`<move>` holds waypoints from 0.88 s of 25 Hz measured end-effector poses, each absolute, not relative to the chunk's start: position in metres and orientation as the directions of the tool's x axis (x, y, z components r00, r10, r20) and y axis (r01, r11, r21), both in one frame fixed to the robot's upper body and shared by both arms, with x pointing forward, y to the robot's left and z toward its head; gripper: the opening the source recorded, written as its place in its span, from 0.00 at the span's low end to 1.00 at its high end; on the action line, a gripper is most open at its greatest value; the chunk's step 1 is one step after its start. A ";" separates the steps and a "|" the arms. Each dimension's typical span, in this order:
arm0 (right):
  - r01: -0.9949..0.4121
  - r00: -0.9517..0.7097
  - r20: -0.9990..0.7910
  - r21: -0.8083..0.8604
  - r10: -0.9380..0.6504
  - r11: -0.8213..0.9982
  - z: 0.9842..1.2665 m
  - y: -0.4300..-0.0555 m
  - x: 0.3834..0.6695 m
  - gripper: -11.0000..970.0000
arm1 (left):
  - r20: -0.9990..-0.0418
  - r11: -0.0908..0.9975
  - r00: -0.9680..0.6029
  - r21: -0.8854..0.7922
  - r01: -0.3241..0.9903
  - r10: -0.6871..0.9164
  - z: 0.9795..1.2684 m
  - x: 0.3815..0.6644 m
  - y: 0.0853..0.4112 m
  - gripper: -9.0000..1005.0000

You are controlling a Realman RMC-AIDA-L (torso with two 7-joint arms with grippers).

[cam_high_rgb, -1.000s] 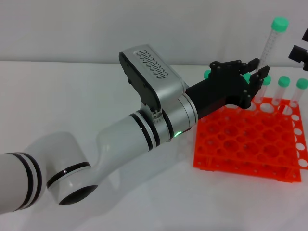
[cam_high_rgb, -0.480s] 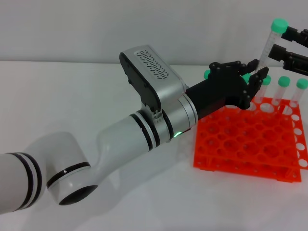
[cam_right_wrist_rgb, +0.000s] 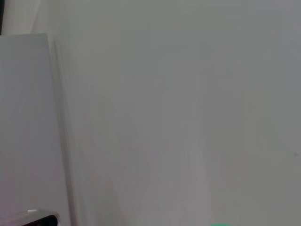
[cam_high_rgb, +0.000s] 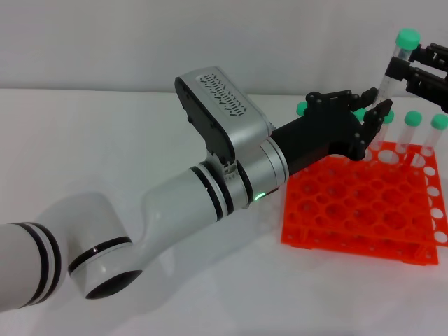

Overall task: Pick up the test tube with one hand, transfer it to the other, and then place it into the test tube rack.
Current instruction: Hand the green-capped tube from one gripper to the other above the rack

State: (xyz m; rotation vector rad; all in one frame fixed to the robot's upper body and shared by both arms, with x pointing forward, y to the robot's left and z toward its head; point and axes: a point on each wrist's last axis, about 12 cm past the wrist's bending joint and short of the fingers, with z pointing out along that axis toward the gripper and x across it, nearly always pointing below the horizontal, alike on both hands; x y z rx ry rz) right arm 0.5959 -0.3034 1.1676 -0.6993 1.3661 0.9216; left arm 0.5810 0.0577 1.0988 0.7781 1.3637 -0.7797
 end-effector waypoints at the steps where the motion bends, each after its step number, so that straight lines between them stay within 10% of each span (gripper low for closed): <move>1: -0.866 -0.031 -0.990 0.097 0.140 0.491 1.168 -0.303 0.596 0.68 | -0.998 0.534 0.051 0.028 0.845 -0.030 1.099 0.581 0.058 0.19; 15: -0.867 0.010 -0.990 0.061 0.138 0.495 1.168 -0.297 0.596 0.22 | -0.999 0.536 0.047 0.026 0.843 -0.024 1.098 0.581 0.058 0.19; 22: -0.863 0.017 -0.991 0.052 0.132 0.503 1.168 -0.301 0.595 0.22 | -0.999 0.553 0.036 0.018 0.833 -0.022 1.094 0.580 0.062 0.19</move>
